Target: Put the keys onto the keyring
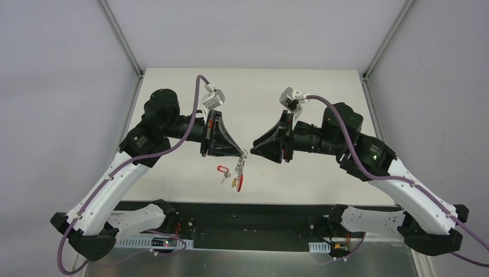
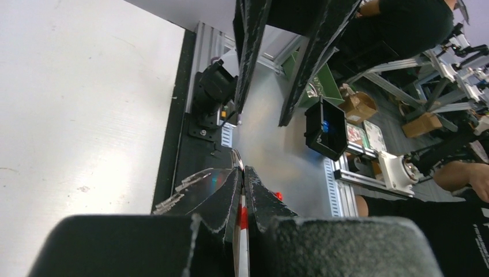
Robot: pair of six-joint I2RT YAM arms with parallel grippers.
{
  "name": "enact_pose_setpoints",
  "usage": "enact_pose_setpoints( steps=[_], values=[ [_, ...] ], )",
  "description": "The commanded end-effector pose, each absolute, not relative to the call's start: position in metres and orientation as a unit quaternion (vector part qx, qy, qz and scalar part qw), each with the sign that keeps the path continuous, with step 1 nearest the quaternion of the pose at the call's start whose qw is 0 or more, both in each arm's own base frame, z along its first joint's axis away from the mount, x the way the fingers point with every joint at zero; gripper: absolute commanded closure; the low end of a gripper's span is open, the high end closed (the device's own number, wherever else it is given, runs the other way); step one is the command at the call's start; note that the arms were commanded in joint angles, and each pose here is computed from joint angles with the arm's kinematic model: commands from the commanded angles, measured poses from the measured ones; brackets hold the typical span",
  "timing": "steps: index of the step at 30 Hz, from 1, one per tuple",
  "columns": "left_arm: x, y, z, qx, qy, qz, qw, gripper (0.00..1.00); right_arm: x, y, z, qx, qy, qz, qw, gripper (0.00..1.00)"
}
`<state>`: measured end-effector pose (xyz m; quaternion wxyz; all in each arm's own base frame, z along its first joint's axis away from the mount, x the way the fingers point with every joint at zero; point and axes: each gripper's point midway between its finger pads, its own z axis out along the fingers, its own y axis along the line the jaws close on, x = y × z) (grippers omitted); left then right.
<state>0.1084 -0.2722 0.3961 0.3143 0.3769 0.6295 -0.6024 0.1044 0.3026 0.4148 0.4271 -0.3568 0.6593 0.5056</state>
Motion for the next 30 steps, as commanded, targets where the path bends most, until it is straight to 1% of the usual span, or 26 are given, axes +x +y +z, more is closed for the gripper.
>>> enact_pose_setpoints(
  steps=[1, 6, 17, 22, 30],
  values=[
    [0.095, -0.269, 0.413, 0.408, 0.603, -0.617, 0.298, 1.0, 0.097, 0.301, 0.411, -0.387, 0.669, 0.496, 0.396, 0.69],
    [0.093, -0.268, 0.412, 0.407, 0.606, -0.619, 0.288, 1.0, 0.094, 0.306, 0.41, -0.397, 0.669, 0.502, 0.378, 0.71],
    [0.091, -0.264, 0.412, 0.407, 0.606, -0.61, 0.309, 1.0, 0.096, 0.315, 0.414, -0.404, 0.647, 0.515, 0.392, 0.75],
    [0.091, -0.263, 0.415, 0.404, 0.599, -0.606, 0.331, 1.0, 0.1, 0.319, 0.415, -0.384, 0.641, 0.529, 0.402, 0.78],
    [0.089, -0.255, 0.424, 0.394, 0.571, -0.597, 0.403, 1.0, 0.099, 0.323, 0.421, -0.362, 0.616, 0.561, 0.418, 0.81]
  ],
)
